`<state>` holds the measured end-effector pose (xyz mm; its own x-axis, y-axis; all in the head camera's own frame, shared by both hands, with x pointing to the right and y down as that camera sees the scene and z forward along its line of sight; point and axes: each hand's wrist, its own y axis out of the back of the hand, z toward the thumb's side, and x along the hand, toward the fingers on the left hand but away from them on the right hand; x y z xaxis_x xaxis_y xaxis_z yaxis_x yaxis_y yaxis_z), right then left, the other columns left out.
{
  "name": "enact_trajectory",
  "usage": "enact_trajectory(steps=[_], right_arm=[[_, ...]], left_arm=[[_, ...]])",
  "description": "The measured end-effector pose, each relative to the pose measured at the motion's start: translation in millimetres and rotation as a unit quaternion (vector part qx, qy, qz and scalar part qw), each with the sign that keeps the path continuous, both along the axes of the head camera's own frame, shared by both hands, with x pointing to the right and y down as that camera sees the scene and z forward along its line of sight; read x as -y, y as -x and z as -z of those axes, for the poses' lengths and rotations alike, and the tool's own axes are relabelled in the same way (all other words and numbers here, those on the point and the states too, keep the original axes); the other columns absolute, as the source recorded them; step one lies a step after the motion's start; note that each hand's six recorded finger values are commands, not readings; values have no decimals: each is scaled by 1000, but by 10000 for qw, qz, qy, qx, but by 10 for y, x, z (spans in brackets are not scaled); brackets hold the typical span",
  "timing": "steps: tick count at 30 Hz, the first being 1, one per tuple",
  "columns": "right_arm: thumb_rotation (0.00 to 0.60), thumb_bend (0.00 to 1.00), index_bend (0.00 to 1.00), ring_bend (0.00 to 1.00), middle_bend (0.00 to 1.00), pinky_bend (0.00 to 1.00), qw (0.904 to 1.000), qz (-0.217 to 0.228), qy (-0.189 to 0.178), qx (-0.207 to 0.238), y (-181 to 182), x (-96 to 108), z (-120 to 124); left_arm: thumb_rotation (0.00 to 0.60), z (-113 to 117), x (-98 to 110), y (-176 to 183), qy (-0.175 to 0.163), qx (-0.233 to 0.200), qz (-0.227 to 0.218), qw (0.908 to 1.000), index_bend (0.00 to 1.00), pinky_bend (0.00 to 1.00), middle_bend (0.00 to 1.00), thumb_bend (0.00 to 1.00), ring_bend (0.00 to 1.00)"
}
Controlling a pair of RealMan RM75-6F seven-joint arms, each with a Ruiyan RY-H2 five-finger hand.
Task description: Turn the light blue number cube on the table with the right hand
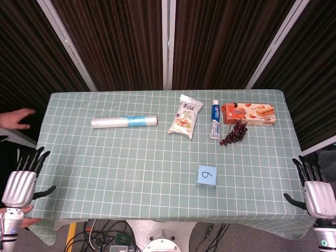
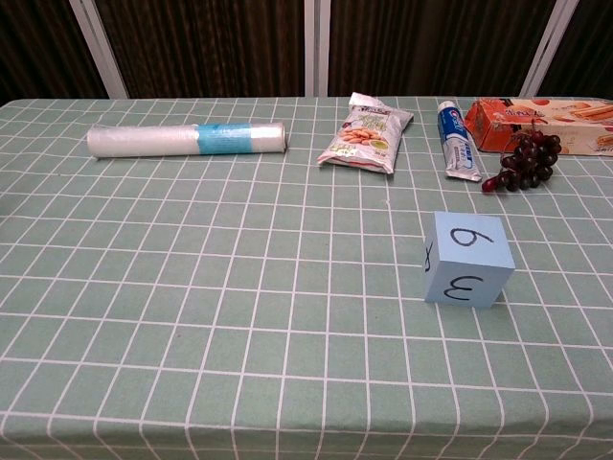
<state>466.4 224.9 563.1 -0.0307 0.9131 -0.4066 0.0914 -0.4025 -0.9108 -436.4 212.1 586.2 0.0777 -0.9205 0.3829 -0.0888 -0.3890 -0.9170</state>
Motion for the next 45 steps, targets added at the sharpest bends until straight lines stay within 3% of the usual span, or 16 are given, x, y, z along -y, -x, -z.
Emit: enact_trajectory(steps=[7, 11, 13, 15, 16, 17, 19, 20, 22, 24, 27, 32, 38, 45], right_arm=[[600, 90, 0, 0, 0, 0, 10000, 58, -12, -5, 16, 15, 24], [600, 207, 0, 0, 0, 0, 10000, 78, -33, 29, 33, 33, 32], [600, 406, 0, 0, 0, 0, 9999, 102, -14, 67, 48, 34, 28], [600, 784, 0, 0, 0, 0, 9998, 165, 50, 101, 69, 29, 18], [600, 925, 0, 0, 0, 0, 9997, 204, 91, 107, 77, 26, 13], [600, 989, 0, 0, 0, 0, 9996, 241, 139, 104, 84, 24, 8], [600, 1000, 0, 3, 22, 22, 9992, 316, 242, 73, 98, 26, -1], [600, 1000, 0, 42, 90, 90, 9990, 347, 271, 56, 109, 32, 0], [600, 1000, 0, 259, 354, 351, 9987, 423, 284, 29, 144, 56, 9], [600, 1000, 0, 469, 546, 542, 9982, 534, 255, -4, 188, 74, 12], [600, 1000, 0, 654, 722, 674, 9969, 732, 289, -75, 259, 81, -10], [600, 1000, 0, 771, 873, 722, 9921, 1111, 563, -137, 398, 73, -83], [600, 1000, 0, 789, 897, 725, 9792, 1598, 1214, -307, 538, 57, -183], [600, 1000, 0, 789, 904, 725, 9441, 2336, 2249, -593, 810, 61, -324]], left_arm=[[600, -19, -16, -9, 13, -10, -11, 10000, 82, 1, 0, 0, 0], [600, -9, 22, -15, -13, -20, -24, 10000, 82, 1, 0, 0, 0], [600, -9, 28, -22, -10, -26, -42, 10000, 82, 1, 0, 0, 0], [600, -14, 21, -27, -3, -31, -49, 10000, 82, 1, 0, 0, 0], [600, -20, 15, -28, 5, -35, -48, 10000, 82, 1, 0, 0, 0], [600, -31, 6, -26, 22, -33, -48, 10000, 82, 1, 0, 0, 0], [600, -53, -6, -20, 49, -32, -42, 10000, 82, 1, 0, 0, 0], [600, -69, -12, -17, 62, -44, -28, 10000, 82, 1, 0, 0, 0], [600, -89, -14, -19, 71, -64, -17, 10000, 82, 1, 0, 0, 0], [600, -100, -10, -25, 69, -65, -40, 9999, 82, 1, 0, 0, 0], [600, -97, -6, -20, 65, -55, -54, 9999, 82, 1, 0, 0, 0], [600, -87, -5, -19, 68, -42, -63, 9999, 82, 1, 0, 0, 0], [600, -101, -3, -50, 87, -57, -94, 9999, 82, 1, 0, 0, 0], [600, -113, -8, -26, 106, -37, -62, 9999, 82, 1, 0, 0, 0]])
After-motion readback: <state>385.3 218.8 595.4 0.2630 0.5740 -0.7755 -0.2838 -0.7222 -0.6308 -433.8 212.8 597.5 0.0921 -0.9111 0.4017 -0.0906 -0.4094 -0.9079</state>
